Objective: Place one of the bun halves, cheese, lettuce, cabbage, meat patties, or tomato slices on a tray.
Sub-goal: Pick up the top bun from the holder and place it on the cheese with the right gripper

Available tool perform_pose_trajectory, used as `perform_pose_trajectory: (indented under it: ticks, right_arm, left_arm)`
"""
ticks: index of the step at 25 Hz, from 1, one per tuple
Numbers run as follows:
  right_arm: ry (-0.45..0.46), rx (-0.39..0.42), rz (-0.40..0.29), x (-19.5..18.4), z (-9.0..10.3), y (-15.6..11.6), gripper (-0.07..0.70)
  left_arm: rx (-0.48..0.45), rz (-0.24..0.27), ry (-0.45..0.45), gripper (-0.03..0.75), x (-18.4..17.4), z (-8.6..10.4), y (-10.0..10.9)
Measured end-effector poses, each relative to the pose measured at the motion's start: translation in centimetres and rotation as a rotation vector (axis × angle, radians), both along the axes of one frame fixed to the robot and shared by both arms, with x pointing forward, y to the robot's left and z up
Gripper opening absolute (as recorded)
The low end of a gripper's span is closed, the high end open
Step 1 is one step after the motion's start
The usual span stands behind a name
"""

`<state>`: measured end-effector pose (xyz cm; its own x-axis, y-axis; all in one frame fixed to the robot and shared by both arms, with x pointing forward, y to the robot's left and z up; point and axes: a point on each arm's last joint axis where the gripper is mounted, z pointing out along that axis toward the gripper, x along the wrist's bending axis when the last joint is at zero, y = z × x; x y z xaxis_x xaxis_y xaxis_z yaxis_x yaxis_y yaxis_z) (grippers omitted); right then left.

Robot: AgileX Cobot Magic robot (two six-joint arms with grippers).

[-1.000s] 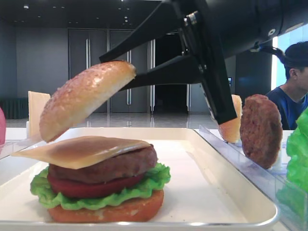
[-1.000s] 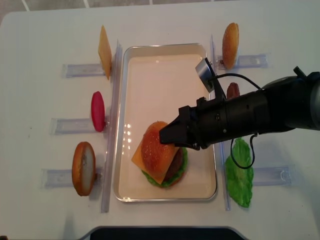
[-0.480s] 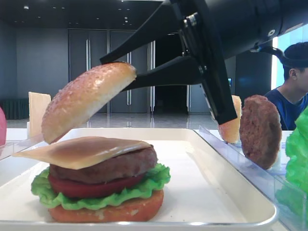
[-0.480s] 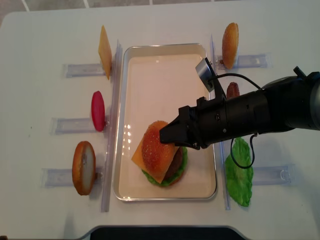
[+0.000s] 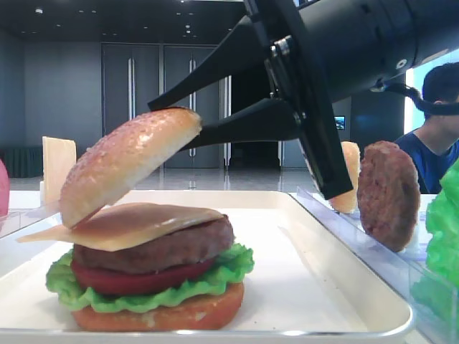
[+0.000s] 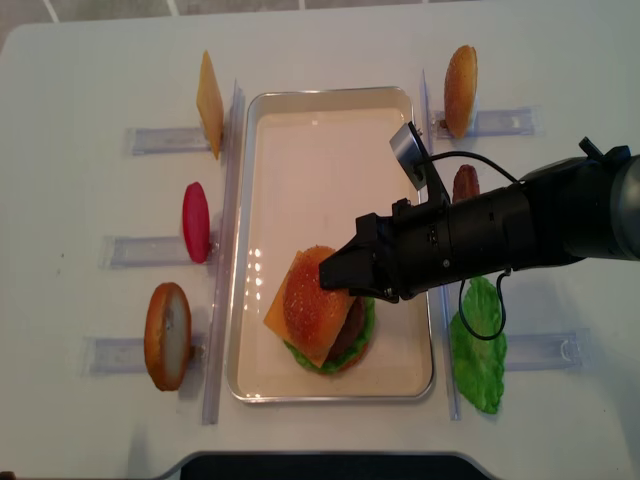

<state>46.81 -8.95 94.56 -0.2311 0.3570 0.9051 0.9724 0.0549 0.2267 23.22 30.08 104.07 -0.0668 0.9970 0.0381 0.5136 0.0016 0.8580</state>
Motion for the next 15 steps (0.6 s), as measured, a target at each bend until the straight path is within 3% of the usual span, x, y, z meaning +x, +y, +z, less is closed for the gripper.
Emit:
perform_pose_trajectory:
  ticks: [10,15]
  right_arm:
    - [0.000,-0.001,-0.002,0.02,-0.01,0.00,0.210]
    - [-0.001,-0.007,-0.007,0.06,-0.06,-0.03,0.257]
  left_arm:
    - [0.000,0.000,0.000,0.000,0.00,0.00,0.00]
    - [0.000,0.000,0.000,0.000,0.00,0.00,0.00]
